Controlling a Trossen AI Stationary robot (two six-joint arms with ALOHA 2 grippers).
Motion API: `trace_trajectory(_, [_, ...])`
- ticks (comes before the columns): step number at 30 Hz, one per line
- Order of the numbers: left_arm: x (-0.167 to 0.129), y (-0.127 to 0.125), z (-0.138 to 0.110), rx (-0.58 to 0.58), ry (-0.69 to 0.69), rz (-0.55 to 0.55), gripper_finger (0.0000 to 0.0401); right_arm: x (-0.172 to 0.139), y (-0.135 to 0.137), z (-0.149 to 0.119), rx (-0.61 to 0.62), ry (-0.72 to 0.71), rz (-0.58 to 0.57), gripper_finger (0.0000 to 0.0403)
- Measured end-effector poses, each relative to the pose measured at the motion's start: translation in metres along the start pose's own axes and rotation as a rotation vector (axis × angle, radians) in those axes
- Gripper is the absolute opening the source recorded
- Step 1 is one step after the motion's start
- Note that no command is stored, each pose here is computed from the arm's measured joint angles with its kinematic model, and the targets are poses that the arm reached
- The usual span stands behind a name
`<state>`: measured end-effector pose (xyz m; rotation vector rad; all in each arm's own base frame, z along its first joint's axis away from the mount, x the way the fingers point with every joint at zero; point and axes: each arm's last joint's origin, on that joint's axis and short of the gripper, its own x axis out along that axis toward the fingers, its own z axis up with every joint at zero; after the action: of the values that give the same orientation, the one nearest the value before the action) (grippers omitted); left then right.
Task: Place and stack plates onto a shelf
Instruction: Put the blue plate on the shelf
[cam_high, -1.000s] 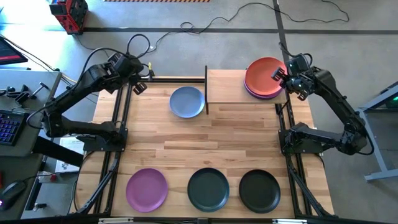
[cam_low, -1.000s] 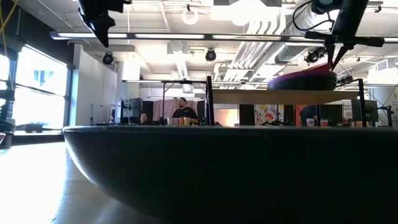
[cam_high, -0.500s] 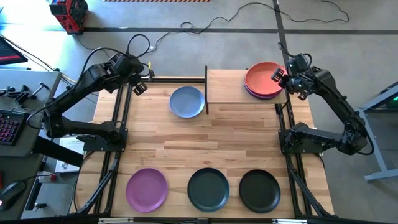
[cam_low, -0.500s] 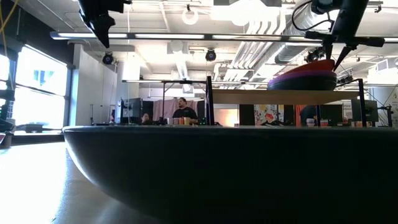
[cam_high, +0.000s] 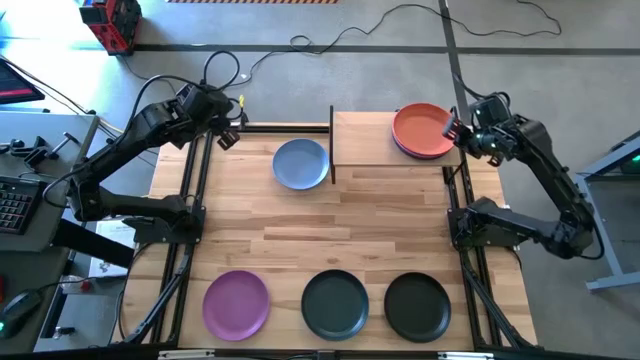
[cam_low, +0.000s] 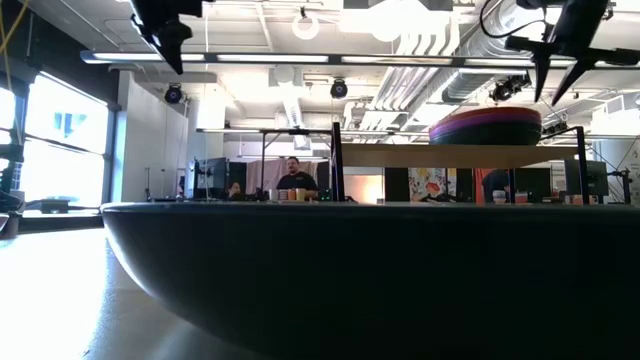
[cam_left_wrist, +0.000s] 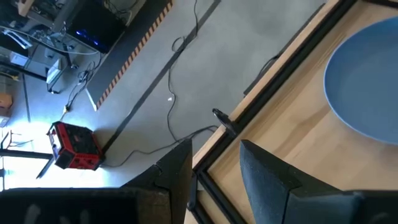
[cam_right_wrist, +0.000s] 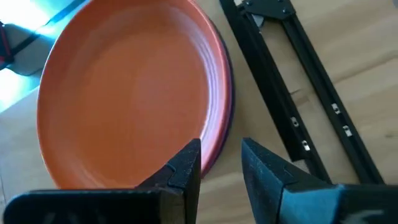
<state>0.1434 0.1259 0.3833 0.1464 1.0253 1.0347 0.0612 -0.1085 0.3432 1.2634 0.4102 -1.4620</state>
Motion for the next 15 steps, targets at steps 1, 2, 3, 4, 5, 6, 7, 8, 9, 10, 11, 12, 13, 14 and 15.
trace_trajectory(1, [0.0,0.0,0.0,-0.003,-0.003,0.001,0.0124,-0.001,-0.001,0.0,-0.009,-0.003,0.005,0.0094])
trace_trajectory(2, [0.0,0.0,0.001,-0.004,-0.005,0.001,0.0124,-0.002,-0.001,0.0,-0.017,-0.006,0.011,0.0094])
trace_trajectory(3, [0.0,0.0,0.001,-0.005,-0.006,0.001,0.0124,-0.002,-0.001,0.0,-0.025,-0.005,0.019,0.0094])
trace_trajectory(4, [0.0,0.0,0.001,-0.005,-0.006,0.001,0.0124,-0.002,0.0,0.0,-0.036,-0.005,0.028,0.0094])
trace_trajectory(5, [0.0,0.0,0.001,-0.005,-0.005,0.001,0.0124,-0.002,0.001,0.0,-0.047,0.001,0.041,0.0094])
trace_trajectory(6, [0.0,0.0,0.001,-0.005,-0.005,0.001,0.0124,-0.002,0.002,0.0,-0.064,0.004,0.053,0.0094])
trace_trajectory(7, [0.001,0.0,0.001,-0.011,-0.003,0.001,0.0124,-0.002,0.002,0.0,-0.082,0.013,0.07,0.0094])
trace_trajectory(8, [0.001,-0.001,0.001,-0.024,-0.001,-0.004,0.0124,-0.003,0.004,0.0,-0.103,0.023,0.097,0.0094])
trace_trajectory(9, [0.001,-0.001,0.001,-0.038,0.0,-0.016,0.0124,-0.003,0.006,0.0,-0.128,0.035,0.132,0.0094])
trace_trajectory(10, [0.001,-0.001,0.0,-0.053,0.0,-0.031,0.0124,-0.003,0.008,0.0,-0.153,0.052,0.172,0.0094])
trace_trajectory(11, [0.001,-0.002,0.001,-0.073,-0.003,-0.048,0.0124,-0.003,0.01,0.001,-0.177,0.069,0.213,0.0094])
trace_trajectory(12, [0.001,-0.003,0.001,-0.094,-0.002,-0.07,0.0124,-0.004,0.013,0.001,-0.201,0.084,0.259,0.0094])
trace_trajectory(13, [0.002,-0.004,0.0,-0.113,0.003,-0.092,0.0124,-0.005,0.015,0.001,-0.228,0.095,0.306,0.0094])
trace_trajectory(14, [0.002,-0.005,0.0,-0.133,0.009,-0.116,0.0124,-0.005,0.018,0.002,-0.255,0.104,0.353,0.0094])
trace_trajectory(15, [0.003,-0.006,0.0,-0.156,0.016,-0.144,0.0124,-0.006,0.021,0.002,-0.284,0.112,0.401,0.0094])
